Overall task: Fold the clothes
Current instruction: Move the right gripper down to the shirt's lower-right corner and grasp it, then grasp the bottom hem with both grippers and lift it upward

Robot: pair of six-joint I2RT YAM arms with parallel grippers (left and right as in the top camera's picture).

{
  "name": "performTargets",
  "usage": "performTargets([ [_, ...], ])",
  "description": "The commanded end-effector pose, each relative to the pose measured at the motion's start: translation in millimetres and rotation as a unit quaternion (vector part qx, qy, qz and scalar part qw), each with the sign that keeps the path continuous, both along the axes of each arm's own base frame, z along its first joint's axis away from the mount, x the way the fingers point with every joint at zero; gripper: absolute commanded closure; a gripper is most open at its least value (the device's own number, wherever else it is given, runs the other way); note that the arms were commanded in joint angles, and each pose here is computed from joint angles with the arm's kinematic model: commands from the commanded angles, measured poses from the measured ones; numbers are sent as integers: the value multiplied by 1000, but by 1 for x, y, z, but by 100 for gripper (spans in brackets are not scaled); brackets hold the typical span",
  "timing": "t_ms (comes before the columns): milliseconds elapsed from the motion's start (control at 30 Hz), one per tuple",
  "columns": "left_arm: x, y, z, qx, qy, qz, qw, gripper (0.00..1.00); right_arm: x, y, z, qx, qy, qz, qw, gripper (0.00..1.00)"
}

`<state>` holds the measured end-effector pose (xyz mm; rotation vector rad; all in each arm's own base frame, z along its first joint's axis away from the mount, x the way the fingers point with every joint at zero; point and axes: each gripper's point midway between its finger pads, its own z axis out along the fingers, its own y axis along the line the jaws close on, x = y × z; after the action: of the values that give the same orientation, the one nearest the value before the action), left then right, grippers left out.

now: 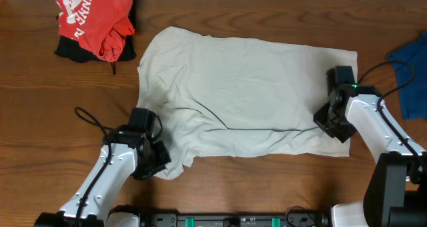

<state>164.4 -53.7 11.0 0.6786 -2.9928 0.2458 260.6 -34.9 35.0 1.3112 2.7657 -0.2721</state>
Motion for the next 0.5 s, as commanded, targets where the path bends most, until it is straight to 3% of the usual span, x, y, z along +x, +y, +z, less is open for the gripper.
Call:
performTargets([
  [0,6,-6,16,-19,-16,-2,1000,94,-6,-5,3,-12,7,-5,1000,99],
  [467,2,-18,63,-66,-75,-3,995,94,-21,-4,52,-11,-47,-4,999,99],
])
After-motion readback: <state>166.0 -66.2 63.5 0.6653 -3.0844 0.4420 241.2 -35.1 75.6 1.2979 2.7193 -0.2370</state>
